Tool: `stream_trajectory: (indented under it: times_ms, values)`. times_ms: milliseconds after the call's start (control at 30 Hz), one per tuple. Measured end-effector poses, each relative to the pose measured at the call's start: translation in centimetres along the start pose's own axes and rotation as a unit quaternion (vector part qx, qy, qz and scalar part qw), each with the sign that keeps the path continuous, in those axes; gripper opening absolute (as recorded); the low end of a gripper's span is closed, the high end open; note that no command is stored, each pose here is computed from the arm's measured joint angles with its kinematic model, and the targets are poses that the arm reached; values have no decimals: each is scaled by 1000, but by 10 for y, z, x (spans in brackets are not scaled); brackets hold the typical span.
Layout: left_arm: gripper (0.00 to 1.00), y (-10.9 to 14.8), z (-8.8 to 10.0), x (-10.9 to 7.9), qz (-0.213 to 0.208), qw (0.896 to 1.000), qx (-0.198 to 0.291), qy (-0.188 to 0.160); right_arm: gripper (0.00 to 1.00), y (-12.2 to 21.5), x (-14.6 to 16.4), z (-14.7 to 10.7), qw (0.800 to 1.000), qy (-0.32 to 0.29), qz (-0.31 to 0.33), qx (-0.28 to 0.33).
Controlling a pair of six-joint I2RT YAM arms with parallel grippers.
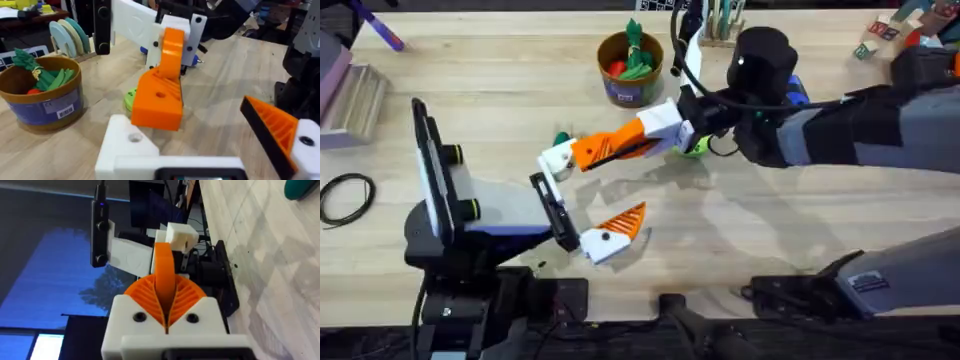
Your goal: Pick up the gripper from the table and insert it into the empty holder that is missing its gripper. Then pick up a screw, insert it into the mounting hole, and use the screwdriver to tighten it. Finally, clean up the table by picking up the vegetable and placing it into the bucket.
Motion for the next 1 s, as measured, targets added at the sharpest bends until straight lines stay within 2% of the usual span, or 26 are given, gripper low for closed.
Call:
stream_trajectory:
  times_ms: [267,367,500,1000]
  values:
    - [986,0,0,0,0,1000,0,7,8,0,-6,-1,1000,-14,-3,2]
    - [986,0,0,0,0,1000,1,16,8,0,-12,-4,999,-33,-8,8]
    - [986,0,0,0,0,1000,0,6,8,-3,-28,-10,998,-64,-18,12]
    - [986,0,0,0,0,1000,0,3,8,-4,-27,-15,998,-55,-12,27]
Point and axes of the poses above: each hand's point on the last joint's axis, 136 mm out from that joint toward the fingers, its own y axis back along the fingers, its own x axis along the line the jaws close on, z = x × y, the point moved 4 cm from there along y, back along the fingers, and after that the axes turned 2 degrees about -y, right-handed, at the moved point
